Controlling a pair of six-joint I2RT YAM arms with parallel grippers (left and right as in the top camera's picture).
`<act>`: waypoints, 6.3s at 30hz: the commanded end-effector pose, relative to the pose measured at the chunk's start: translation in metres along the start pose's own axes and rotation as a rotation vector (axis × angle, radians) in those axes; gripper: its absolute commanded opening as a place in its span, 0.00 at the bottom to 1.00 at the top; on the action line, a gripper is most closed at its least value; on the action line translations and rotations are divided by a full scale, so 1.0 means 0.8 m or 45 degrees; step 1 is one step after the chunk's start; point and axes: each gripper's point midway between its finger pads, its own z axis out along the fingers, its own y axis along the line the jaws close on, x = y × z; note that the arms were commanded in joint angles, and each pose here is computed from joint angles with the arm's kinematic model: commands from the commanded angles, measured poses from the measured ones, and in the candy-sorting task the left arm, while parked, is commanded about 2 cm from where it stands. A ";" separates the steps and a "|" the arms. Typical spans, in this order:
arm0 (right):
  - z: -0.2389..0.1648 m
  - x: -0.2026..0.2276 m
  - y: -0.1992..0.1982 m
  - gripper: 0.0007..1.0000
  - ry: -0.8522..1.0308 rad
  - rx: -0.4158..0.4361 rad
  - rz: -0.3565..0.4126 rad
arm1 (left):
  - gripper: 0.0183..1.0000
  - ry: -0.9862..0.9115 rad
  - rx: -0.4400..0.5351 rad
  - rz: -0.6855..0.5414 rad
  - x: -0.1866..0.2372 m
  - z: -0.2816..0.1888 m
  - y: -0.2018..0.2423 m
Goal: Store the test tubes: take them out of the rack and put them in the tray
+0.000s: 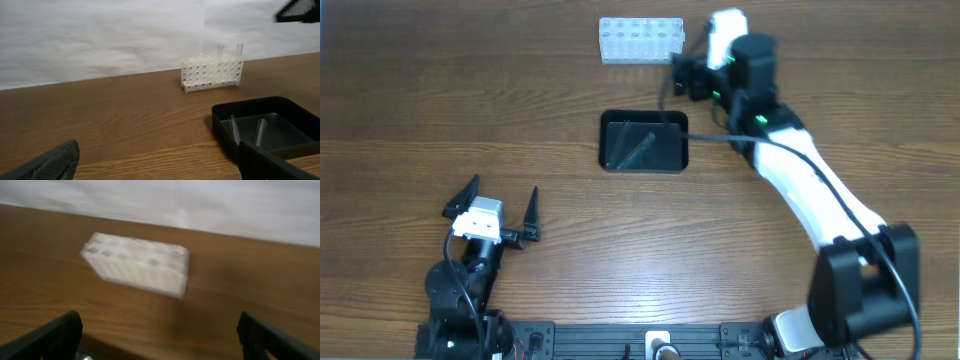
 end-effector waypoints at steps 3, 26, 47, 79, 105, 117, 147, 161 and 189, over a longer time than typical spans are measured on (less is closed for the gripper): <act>0.049 -0.027 0.047 0.97 0.066 0.094 0.006 | 1.00 -0.004 0.011 0.013 0.001 0.000 -0.001; 0.157 -0.014 0.053 0.94 0.125 0.308 0.163 | 1.00 -0.004 0.011 0.013 0.001 0.000 -0.001; 0.194 0.000 0.031 0.89 0.055 0.351 0.174 | 1.00 -0.004 0.011 0.013 0.001 0.000 -0.001; 0.197 0.010 0.024 0.36 0.079 0.384 0.139 | 1.00 -0.004 0.011 0.013 0.001 0.000 -0.001; 0.196 0.011 0.022 0.12 0.089 0.393 0.115 | 1.00 -0.004 0.011 0.013 0.001 0.000 -0.001; 0.173 -0.022 0.024 0.10 0.042 0.387 0.102 | 1.00 -0.004 0.011 0.013 0.001 0.000 -0.001; 0.015 0.007 0.076 0.07 0.562 0.068 0.082 | 1.00 -0.004 0.011 0.013 0.001 0.000 -0.001; 0.045 0.131 0.107 0.09 0.850 -0.170 0.169 | 1.00 -0.004 0.011 0.013 0.001 0.000 -0.001; 0.043 0.183 0.104 0.27 0.937 -0.247 0.223 | 1.00 -0.004 0.011 0.013 0.001 0.000 -0.001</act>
